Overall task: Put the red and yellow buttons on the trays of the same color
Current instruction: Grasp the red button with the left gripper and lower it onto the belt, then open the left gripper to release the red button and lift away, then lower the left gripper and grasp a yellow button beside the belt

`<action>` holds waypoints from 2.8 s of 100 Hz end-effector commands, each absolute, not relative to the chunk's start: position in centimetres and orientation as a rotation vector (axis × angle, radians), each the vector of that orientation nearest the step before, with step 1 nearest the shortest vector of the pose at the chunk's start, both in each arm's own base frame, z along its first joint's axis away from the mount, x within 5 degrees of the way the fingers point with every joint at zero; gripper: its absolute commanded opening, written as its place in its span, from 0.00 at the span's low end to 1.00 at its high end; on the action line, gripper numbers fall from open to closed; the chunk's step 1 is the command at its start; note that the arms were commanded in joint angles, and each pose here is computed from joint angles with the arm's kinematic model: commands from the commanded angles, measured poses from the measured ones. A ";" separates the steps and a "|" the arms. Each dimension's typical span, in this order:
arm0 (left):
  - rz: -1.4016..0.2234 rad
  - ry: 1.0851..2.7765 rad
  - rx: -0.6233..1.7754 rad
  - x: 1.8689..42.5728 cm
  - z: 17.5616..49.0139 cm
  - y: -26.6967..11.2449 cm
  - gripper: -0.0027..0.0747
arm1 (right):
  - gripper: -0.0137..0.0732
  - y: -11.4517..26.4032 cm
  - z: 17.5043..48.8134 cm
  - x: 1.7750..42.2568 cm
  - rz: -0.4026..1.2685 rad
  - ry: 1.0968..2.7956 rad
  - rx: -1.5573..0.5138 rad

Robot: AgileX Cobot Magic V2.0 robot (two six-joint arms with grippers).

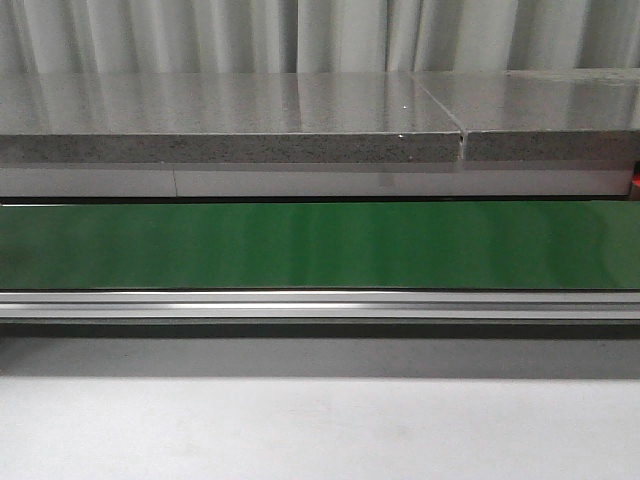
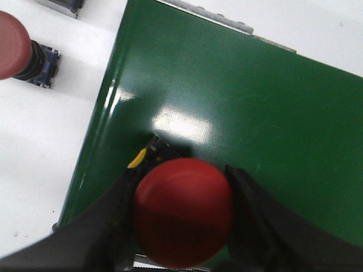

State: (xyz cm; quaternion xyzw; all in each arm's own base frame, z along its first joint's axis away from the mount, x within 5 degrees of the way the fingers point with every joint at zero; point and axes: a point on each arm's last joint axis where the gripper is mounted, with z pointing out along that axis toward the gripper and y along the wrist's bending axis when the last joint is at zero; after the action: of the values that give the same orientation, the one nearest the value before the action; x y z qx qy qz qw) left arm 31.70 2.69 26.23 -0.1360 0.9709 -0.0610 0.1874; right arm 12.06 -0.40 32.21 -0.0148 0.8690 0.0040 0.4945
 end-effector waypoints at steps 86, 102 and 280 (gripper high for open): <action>-0.176 2.507 -0.217 33.3 32.8 2.4 0.86 | 0.08 -0.5 33.6 12.3 -0.016 2.011 -0.034; -0.207 2.409 -0.247 33.1 34.9 2.3 0.86 | 0.08 -0.5 33.6 12.3 -0.016 2.011 -0.034; 0.006 2.422 -1.010 29.2 20.9 19.0 0.86 | 0.08 -0.5 33.6 12.3 -0.016 2.011 -0.034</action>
State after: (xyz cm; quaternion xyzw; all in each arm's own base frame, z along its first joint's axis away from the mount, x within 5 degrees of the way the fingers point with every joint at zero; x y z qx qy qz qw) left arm 28.33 18.27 18.83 -0.3629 0.9096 -0.0035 0.2024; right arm 12.06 -0.40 32.21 -0.0152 0.8690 0.0038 0.4945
